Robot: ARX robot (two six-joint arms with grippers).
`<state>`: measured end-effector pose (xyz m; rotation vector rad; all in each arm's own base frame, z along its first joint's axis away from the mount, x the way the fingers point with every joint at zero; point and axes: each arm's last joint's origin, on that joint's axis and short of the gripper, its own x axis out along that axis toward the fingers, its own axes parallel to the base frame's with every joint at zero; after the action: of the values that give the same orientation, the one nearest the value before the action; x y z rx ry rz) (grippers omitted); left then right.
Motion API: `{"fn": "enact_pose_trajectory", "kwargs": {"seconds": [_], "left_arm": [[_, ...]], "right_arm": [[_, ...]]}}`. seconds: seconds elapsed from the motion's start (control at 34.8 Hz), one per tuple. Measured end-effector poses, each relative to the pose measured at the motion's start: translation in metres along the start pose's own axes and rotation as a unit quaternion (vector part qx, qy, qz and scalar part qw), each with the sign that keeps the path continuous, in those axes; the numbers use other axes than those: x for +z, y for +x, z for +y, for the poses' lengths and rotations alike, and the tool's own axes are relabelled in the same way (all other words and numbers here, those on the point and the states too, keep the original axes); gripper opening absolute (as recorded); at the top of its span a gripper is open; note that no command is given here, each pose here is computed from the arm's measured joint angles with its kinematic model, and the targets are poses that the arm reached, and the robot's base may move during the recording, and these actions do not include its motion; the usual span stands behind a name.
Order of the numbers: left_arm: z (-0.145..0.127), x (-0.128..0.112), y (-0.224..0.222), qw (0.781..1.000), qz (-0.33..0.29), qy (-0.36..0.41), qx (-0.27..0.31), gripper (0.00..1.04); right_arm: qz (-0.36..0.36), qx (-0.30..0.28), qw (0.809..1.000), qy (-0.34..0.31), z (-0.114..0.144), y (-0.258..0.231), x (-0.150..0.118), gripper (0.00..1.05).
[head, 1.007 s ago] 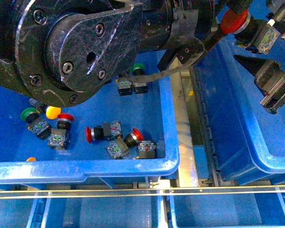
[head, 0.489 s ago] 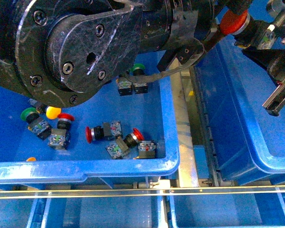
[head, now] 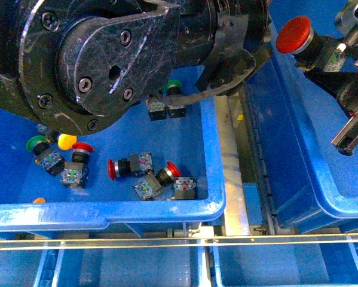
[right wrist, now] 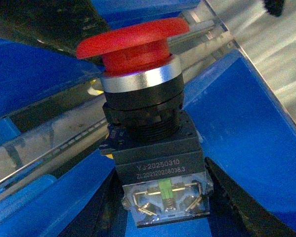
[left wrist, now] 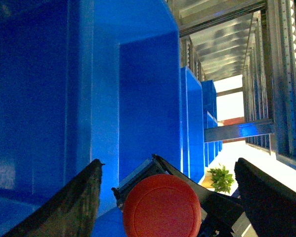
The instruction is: Pick red and yellow buttons and place in box
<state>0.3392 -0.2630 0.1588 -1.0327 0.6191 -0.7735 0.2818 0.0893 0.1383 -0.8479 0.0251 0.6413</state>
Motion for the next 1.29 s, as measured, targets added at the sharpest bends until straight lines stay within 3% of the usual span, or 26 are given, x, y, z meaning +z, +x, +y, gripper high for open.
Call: {"fn": "enact_pose_trajectory", "kwargs": {"seconds": [0.09,0.6,1.04,1.29], "left_arm": [[0.000,0.000,0.000,1.000,-0.001,0.001,0.000,0.98],[0.003,0.012,-0.016,1.000,-0.024,0.006,0.000,0.97],[0.020,0.023,-0.056,0.998,-0.051,0.020,0.040,0.97],[0.026,0.025,-0.094,0.987,-0.093,0.062,0.118,0.97]], "right_arm": [[0.000,0.000,1.000,-0.001,0.000,0.000,0.000,0.35],[0.051,-0.014,0.998,0.018,-0.005,-0.016,-0.023,0.35],[0.077,-0.076,0.993,0.049,-0.029,-0.035,-0.033,0.35],[0.089,-0.112,0.985,0.094,-0.040,-0.047,-0.034,0.35]]}}
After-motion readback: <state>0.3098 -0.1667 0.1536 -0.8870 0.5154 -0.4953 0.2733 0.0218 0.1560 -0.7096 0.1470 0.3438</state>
